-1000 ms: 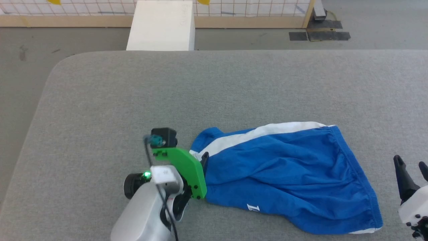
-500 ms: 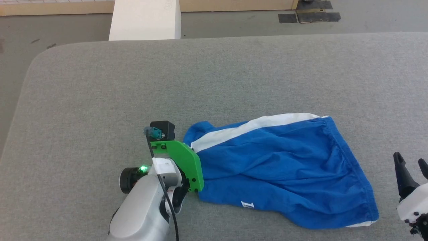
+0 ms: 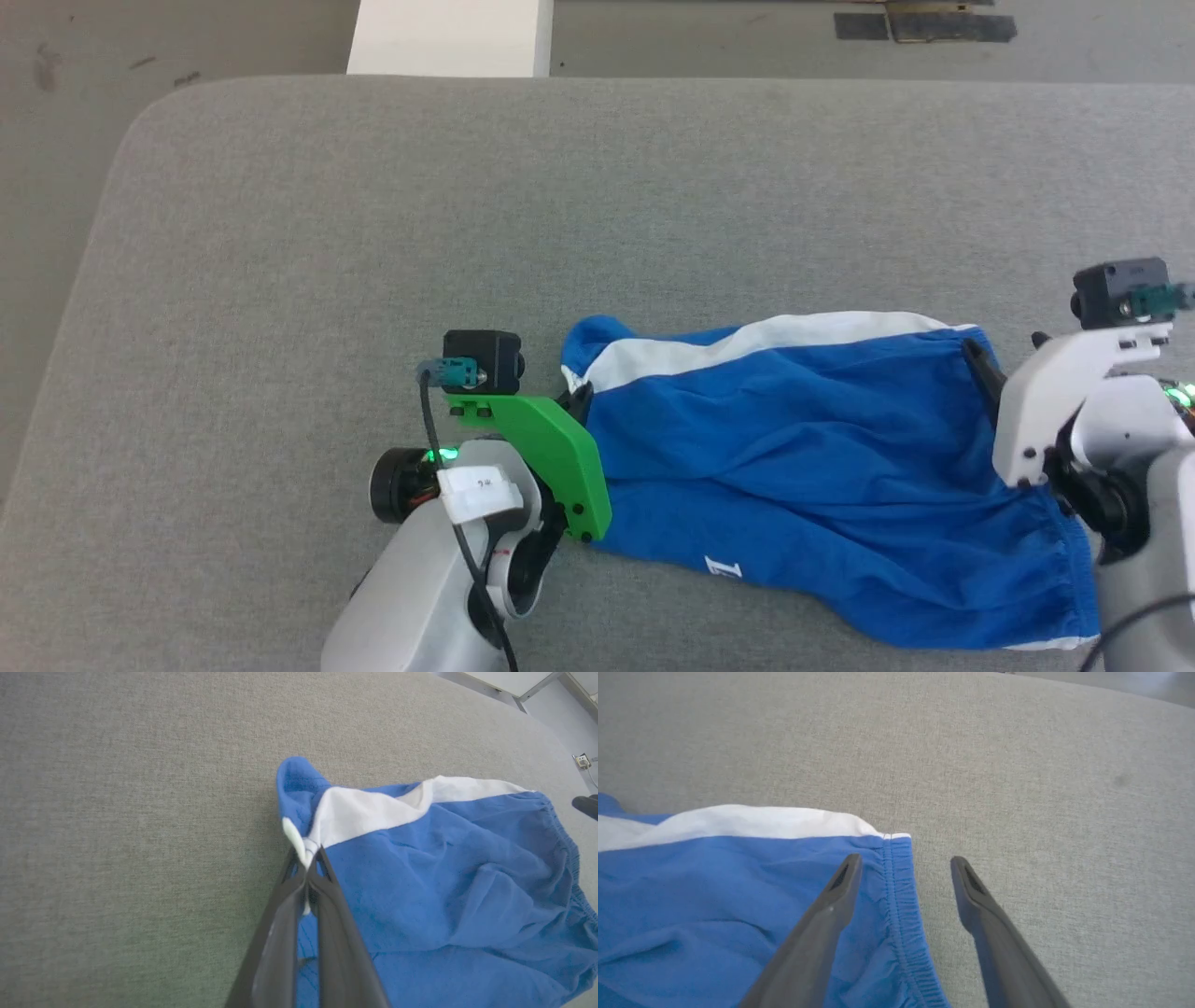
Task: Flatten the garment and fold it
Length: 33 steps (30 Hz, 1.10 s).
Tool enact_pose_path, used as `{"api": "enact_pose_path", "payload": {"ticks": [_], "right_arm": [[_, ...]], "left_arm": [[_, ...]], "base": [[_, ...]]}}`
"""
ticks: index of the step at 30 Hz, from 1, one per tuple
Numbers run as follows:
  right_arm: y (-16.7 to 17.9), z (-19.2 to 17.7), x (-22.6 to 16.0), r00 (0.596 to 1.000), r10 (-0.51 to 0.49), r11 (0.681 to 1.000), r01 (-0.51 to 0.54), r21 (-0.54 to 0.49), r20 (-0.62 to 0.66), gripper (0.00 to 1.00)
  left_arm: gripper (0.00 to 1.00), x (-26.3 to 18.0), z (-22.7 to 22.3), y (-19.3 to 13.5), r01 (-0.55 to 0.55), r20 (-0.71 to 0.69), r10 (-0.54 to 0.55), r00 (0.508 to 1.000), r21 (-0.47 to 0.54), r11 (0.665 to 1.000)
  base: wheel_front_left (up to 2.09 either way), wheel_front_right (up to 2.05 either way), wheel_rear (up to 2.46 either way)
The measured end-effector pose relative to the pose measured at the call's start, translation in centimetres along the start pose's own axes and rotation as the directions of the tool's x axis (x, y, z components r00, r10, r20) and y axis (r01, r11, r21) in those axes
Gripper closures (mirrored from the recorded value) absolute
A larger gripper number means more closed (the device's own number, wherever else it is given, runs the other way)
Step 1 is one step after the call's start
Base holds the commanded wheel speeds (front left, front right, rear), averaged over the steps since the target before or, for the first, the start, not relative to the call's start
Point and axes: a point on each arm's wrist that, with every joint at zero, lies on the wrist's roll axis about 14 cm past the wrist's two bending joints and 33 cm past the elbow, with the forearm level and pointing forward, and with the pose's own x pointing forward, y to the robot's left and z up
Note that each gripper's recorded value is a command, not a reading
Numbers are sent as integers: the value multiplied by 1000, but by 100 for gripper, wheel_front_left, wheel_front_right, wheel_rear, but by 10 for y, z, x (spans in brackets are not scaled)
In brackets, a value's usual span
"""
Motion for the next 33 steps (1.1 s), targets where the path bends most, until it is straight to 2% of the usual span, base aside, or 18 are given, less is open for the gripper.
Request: {"api": "enact_pose_path", "payload": {"ticks": [7,15,16,17,21,24,27,30,31,33], "right_arm": [[3,-13,36,993,-9,998,1,-65,-119,0],[13,-39,54,974,12,995,-33,-92,-226,0],[14,-39,56,973,15,995,-37,-90,-229,62],[14,-37,57,974,20,995,-40,-87,-224,100],[19,-32,58,980,41,995,-58,-83,-194,100],[23,-26,54,984,61,995,-74,-72,-169,100],[25,-3,48,991,83,995,-88,-45,-102,100],[30,40,41,992,130,991,-130,38,1,100],[31,74,35,987,145,988,-149,50,75,100],[30,117,26,972,159,982,-174,75,172,100]], "left_arm": [[100,5,-9,5,-9,-21,9,1000,-17,1000],[100,10,-21,6,-7,-51,6,999,-25,1000],[100,10,-22,7,-7,-54,5,999,-28,1000],[100,10,-23,7,-7,-55,5,998,-30,1000],[100,10,-16,6,-4,-19,3,1000,-40,999],[100,6,4,4,25,61,-18,998,-109,994],[100,4,27,-4,65,135,-49,990,-119,991],[100,4,65,-11,98,212,-89,973,-34,995],[100,7,96,-12,98,254,-104,961,35,995],[100,11,130,-7,59,293,-94,951,126,990]], "base": [[0,0,0],[0,0,0],[0,0,0],[0,0,0],[0,0,0],[0,0,0],[0,0,0],[0,0,0],[0,0,0],[0,0,0]]}}
